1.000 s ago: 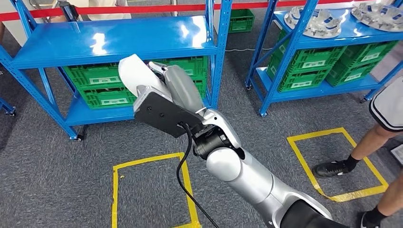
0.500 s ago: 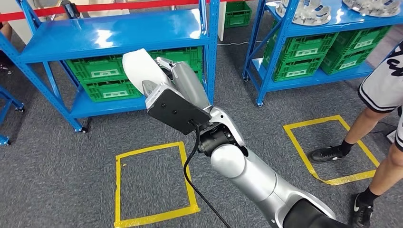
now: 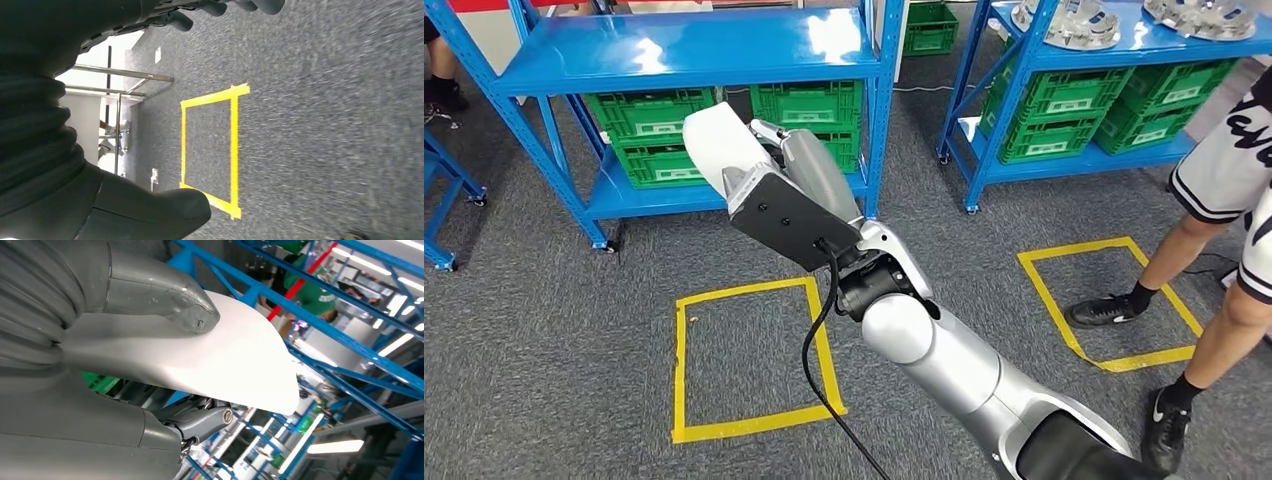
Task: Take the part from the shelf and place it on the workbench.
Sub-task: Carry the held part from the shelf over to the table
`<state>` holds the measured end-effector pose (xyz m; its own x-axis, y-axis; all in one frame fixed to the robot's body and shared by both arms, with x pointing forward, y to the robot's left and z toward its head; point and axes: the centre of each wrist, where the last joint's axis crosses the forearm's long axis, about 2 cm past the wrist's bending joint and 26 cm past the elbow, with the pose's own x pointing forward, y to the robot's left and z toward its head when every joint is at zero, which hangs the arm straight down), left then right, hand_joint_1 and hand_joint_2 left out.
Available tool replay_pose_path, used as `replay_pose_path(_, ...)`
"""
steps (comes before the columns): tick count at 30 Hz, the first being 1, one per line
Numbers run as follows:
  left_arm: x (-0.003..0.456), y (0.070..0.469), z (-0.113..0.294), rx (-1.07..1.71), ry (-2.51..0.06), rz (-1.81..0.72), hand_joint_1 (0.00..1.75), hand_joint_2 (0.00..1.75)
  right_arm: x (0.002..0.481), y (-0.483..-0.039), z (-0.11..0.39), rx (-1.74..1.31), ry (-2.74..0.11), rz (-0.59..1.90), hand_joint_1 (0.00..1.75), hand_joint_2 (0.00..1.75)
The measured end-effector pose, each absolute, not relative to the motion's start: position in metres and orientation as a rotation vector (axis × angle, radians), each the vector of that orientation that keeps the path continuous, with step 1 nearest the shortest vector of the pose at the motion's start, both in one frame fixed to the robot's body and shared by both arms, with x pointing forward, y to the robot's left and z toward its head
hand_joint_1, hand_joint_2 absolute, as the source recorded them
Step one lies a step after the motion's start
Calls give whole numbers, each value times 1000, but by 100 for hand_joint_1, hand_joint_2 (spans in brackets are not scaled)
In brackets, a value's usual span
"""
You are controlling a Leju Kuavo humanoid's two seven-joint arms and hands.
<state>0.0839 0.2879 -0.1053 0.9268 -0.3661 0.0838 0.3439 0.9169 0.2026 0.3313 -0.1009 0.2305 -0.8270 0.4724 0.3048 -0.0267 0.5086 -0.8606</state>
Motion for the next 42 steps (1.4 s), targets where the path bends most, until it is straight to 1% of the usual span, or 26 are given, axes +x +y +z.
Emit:
replay_pose_path(18, 85, 287, -105, 191, -113, -365, 0, 175, 333, -97, 232, -371, -2241, 1288, 175, 175)
replay_pose_path(30, 87, 287, -105, 188, -126, -383, 0, 175, 335, -105, 227, -396, -2214, 1287, 175, 175)
replay_pose_path(38, 86, 286, -105, 178, -145, -402, 0, 175, 335, -110, 225, -391, -2233, 1231, 175, 175)
replay_pose_path(42, 84, 286, -105, 176, -142, -402, 0, 175, 335, -111, 222, -328, -2168, 1204, 175, 175)
